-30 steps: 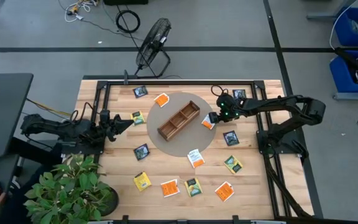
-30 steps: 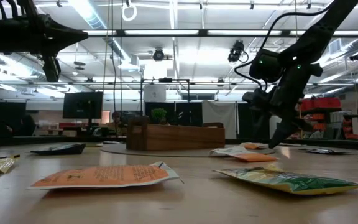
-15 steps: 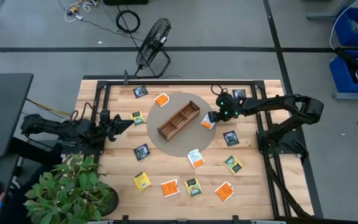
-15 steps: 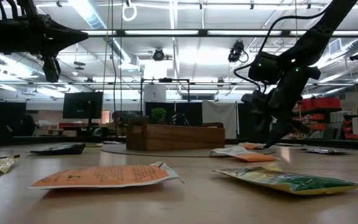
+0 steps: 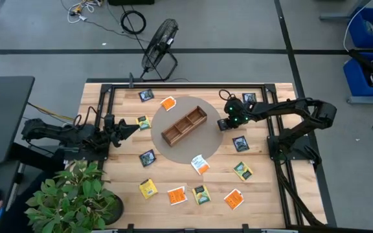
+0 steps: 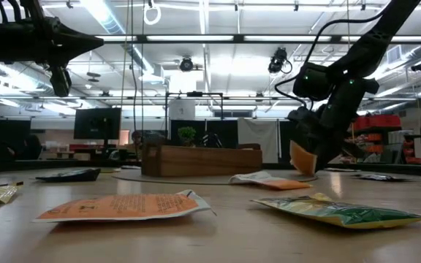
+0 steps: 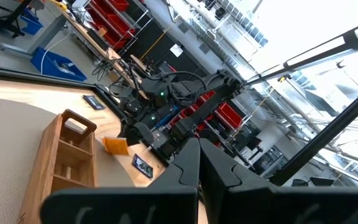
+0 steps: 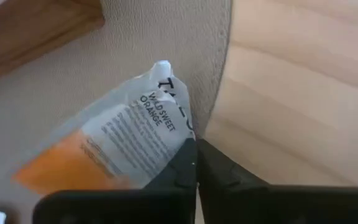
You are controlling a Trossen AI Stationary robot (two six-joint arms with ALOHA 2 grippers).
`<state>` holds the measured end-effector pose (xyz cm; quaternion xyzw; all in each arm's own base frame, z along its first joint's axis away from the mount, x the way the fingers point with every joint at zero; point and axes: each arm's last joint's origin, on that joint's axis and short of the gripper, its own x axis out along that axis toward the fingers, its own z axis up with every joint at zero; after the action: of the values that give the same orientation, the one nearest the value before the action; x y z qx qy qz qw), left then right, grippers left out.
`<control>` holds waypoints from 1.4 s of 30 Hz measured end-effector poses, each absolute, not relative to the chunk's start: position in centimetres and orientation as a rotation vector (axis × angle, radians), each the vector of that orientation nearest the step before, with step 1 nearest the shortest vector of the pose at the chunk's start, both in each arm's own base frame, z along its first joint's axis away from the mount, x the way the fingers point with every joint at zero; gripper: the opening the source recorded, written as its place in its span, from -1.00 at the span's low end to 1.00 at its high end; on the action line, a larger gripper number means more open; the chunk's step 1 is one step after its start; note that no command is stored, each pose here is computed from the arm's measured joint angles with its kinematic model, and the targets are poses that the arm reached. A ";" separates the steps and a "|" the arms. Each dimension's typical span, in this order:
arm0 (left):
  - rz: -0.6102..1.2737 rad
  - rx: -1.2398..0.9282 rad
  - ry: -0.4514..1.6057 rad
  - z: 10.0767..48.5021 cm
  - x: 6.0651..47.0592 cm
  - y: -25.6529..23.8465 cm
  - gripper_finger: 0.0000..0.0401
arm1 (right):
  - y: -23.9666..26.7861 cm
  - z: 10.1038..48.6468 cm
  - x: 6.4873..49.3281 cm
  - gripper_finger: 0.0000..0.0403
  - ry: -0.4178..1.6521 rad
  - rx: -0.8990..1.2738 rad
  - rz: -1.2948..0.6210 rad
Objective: Pick & Place Tea
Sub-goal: Put the orange tea bag into the right section of the wooden organizer
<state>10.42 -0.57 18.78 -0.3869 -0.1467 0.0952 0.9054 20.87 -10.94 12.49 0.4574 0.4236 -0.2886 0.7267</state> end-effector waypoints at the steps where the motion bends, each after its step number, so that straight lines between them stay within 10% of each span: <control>1: 0.197 -0.799 -0.303 18.8 10.4 -0.6 -0.99 | -10.9 12.7 20.8 -0.98 0.929 1.003 -0.637; 11: 0.198 -0.799 -0.303 18.8 10.4 -0.6 -0.99 | -10.6 15.9 20.0 -0.99 0.824 0.920 -0.652; 27: 0.200 -0.801 -0.303 18.8 10.4 -0.6 -0.99 | -8.9 25.9 24.8 -1.00 0.704 0.091 -0.648; 42: 0.200 -0.809 -0.304 18.8 10.4 -0.6 -0.99 | -9.6 22.4 30.3 -1.00 0.725 -0.377 -0.539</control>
<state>10.42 -0.56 18.77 -0.3913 -0.1472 0.0967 0.9032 30.30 -9.56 22.43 -0.1808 0.3482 -0.2590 0.8826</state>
